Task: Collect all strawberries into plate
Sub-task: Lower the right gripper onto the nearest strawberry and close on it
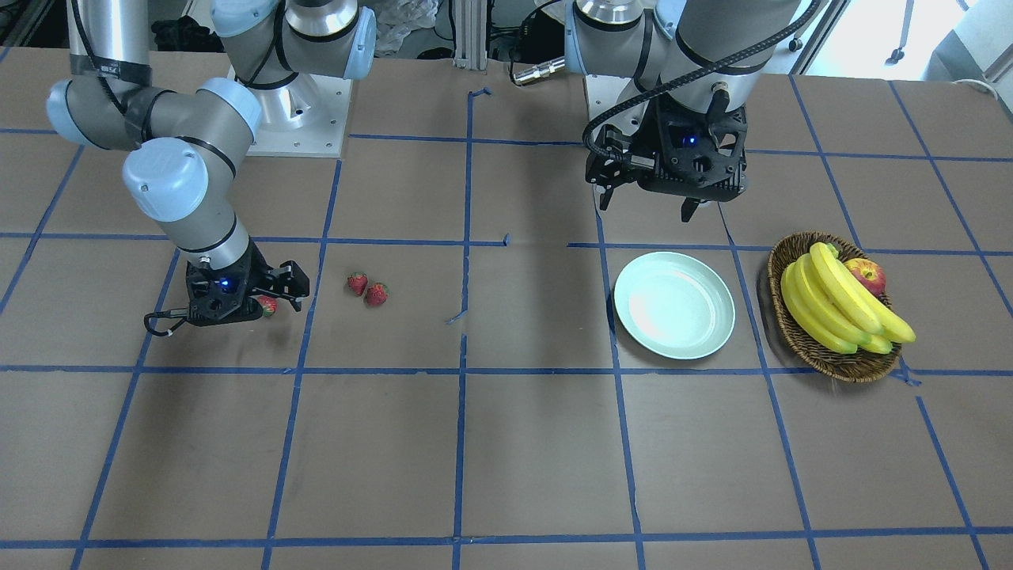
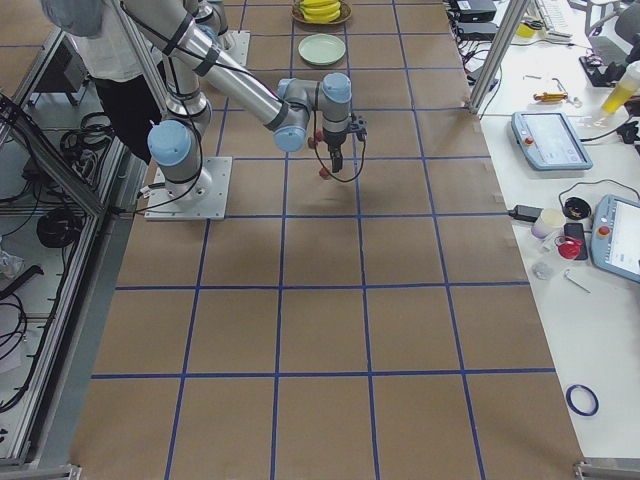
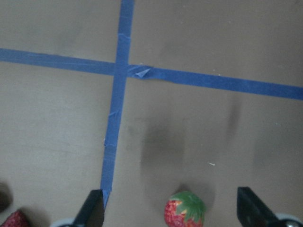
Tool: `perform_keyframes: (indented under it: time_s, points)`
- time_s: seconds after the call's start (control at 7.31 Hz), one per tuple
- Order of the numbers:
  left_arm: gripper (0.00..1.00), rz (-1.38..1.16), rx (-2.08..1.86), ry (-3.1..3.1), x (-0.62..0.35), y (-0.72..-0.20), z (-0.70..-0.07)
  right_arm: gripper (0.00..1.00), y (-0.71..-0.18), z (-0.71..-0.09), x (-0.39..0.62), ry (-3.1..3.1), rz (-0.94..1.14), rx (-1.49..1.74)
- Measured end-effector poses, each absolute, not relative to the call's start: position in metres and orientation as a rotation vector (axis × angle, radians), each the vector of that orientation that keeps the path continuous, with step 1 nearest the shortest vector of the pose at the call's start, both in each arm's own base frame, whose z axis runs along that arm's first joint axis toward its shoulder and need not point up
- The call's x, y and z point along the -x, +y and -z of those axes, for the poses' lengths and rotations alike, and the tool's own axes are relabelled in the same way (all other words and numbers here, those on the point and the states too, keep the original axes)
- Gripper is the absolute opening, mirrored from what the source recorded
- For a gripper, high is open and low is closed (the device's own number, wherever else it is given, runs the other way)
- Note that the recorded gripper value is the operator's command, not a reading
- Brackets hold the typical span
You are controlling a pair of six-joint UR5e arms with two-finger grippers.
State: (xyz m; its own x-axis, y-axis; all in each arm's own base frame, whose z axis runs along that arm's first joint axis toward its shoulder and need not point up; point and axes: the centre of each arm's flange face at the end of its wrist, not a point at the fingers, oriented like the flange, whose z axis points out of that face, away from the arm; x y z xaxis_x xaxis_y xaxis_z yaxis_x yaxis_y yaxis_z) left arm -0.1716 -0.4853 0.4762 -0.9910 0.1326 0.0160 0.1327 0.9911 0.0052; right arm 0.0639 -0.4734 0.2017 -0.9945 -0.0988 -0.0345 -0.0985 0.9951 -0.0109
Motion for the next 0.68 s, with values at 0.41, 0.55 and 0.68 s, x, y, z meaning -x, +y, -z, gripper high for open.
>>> perform_keyframes:
  time_s: [0.41,0.55,0.68]
  points:
    - [1.0,0.014,0.212,-3.118,0.172,-0.483,-0.475,0.85,-0.469,-0.19,-0.057,3.1,-0.041,-0.083]
    - [1.0,0.013,0.213,-3.118,0.172,-0.483,-0.475,0.74,-0.464,-0.184,-0.058,3.1,-0.065,-0.093]
    - [1.0,0.009,0.214,-3.118,0.172,-0.483,-0.475,0.5,-0.461,-0.178,-0.058,3.098,-0.086,-0.091]
